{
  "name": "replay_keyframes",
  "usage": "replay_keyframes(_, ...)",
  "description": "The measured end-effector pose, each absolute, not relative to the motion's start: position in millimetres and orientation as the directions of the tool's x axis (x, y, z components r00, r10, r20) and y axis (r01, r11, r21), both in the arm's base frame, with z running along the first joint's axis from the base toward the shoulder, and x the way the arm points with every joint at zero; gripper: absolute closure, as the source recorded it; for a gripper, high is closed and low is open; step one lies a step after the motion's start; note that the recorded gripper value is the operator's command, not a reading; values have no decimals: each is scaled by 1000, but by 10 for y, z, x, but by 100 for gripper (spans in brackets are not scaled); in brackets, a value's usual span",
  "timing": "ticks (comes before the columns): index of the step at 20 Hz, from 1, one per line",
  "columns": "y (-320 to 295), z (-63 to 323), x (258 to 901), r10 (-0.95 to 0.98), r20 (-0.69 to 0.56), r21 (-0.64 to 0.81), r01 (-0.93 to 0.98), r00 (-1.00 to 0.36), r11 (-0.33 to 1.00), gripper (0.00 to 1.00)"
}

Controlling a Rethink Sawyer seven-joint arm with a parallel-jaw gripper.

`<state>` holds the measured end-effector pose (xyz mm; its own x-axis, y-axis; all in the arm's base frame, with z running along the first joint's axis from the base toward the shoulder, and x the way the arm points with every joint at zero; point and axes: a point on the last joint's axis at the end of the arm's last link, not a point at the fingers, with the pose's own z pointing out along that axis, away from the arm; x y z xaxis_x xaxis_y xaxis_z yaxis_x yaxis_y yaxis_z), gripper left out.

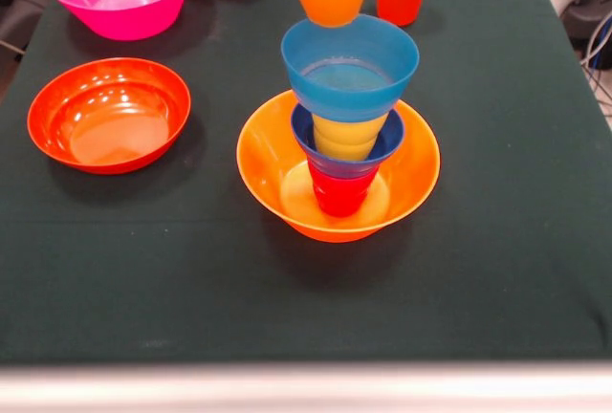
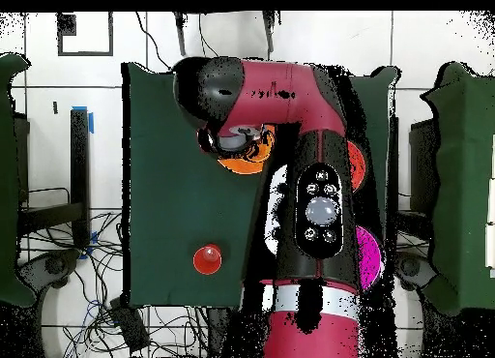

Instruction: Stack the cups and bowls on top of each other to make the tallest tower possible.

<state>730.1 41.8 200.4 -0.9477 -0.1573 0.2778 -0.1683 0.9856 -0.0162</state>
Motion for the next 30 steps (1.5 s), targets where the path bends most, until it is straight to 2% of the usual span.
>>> replay_keyframes(13,415,1836,7424,-150,275,-24,-163,-950,986,100)
replay_keyframes(30,384,1929,7561,-142,245,-33,-154,-959,987,100)
